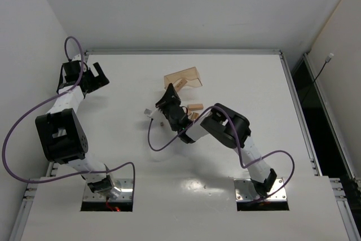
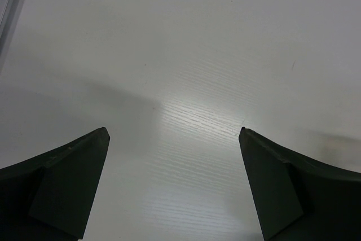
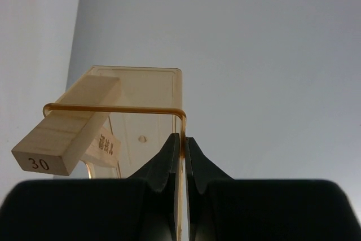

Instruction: Build the wood block tower

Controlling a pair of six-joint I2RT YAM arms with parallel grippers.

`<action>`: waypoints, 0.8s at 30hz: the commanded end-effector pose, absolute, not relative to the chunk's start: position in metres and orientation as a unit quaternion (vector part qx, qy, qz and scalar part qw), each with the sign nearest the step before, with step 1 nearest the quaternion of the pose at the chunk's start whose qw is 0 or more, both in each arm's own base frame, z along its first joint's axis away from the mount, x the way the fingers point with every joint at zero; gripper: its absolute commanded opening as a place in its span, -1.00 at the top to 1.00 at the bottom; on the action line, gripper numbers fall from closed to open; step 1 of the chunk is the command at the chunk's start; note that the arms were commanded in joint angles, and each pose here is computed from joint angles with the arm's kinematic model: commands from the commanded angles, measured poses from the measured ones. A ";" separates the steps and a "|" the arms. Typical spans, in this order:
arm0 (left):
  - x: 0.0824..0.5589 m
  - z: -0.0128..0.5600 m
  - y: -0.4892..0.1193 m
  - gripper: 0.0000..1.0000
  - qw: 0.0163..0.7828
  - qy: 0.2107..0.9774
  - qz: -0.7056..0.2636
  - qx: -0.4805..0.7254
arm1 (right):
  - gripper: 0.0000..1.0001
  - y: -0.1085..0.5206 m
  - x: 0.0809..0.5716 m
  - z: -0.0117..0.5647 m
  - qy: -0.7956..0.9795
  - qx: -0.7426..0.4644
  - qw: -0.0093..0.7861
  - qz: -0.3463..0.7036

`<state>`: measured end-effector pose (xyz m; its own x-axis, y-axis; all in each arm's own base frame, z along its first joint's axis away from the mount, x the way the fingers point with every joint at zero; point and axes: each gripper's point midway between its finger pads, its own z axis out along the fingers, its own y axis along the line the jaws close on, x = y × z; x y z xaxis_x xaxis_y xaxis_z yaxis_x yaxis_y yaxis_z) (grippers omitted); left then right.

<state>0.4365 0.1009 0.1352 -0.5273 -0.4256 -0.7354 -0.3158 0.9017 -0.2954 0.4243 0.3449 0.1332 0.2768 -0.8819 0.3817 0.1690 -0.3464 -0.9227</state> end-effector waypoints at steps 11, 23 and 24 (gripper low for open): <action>0.449 0.165 0.099 -1.00 0.475 0.853 -0.072 -0.204 | 1.00 0.307 0.366 0.280 0.293 -0.394 0.675 -0.550; 0.452 0.163 0.094 -1.00 0.471 0.857 -0.076 -0.195 | 1.00 0.302 0.363 0.277 0.326 -0.382 0.669 -0.548; 0.452 0.163 0.094 -1.00 0.471 0.857 -0.076 -0.195 | 1.00 0.302 0.363 0.277 0.326 -0.383 0.669 -0.548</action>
<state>0.4381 0.0954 0.1364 -0.5303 -0.4232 -0.7346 -0.3018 0.9040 -0.3029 0.3926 0.3434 0.1772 0.2543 -0.9003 0.3534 0.2057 -0.3067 -0.9293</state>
